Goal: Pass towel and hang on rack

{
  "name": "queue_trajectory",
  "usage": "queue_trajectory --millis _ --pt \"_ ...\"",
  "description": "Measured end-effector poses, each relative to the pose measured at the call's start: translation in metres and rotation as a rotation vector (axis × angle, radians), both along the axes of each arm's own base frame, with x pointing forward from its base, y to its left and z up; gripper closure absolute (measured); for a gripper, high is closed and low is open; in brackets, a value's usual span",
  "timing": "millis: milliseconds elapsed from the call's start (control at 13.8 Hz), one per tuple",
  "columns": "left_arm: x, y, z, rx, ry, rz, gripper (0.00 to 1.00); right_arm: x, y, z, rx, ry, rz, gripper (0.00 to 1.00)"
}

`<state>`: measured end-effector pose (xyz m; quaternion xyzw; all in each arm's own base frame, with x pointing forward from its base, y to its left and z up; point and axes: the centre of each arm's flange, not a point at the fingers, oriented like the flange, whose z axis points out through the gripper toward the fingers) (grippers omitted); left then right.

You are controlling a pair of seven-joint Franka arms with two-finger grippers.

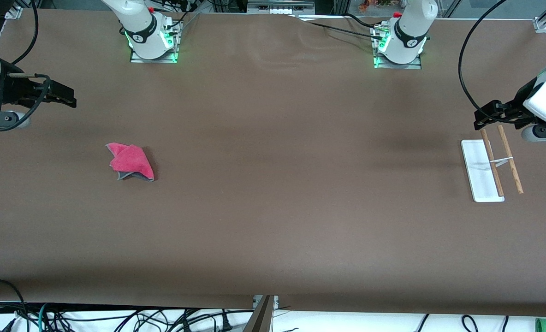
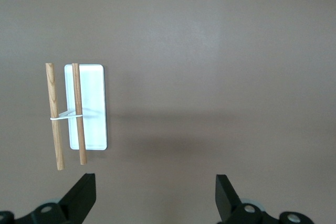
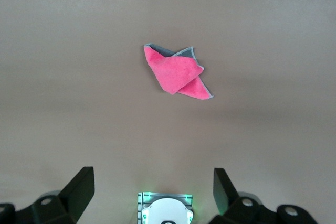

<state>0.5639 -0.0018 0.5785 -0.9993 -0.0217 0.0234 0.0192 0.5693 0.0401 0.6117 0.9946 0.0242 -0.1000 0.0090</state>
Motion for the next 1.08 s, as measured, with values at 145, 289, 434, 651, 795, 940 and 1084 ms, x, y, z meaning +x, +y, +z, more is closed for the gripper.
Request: queue_trajectory --millis 145,289,434,651,795,940,1084 --pt "0.000 -0.002 0.000 -0.002 0.001 -0.003 0.00 0.000 0.000 0.000 0.000 0.000 0.000 0.00" --pt "0.000 -0.004 -0.003 -0.007 0.008 -0.006 0.00 0.000 0.000 0.000 0.000 -0.001 0.000 0.00" --pt "0.001 -0.006 -0.005 -0.007 0.010 -0.009 0.00 0.000 0.000 0.000 0.000 -0.001 -0.001 0.00" --pt "-0.005 -0.006 0.000 -0.006 0.028 -0.008 0.00 -0.001 0.001 0.001 -0.001 -0.001 -0.002 0.00" --pt "-0.014 -0.008 0.011 -0.005 0.036 -0.010 0.00 -0.001 0.001 -0.003 -0.001 0.005 -0.002 0.00" --pt "-0.015 -0.013 0.019 -0.005 0.009 -0.018 0.00 0.001 0.001 -0.013 -0.002 0.013 -0.002 0.00" --pt "-0.009 -0.019 0.017 -0.007 -0.023 -0.030 0.00 0.002 0.002 -0.028 -0.003 0.029 -0.001 0.00"
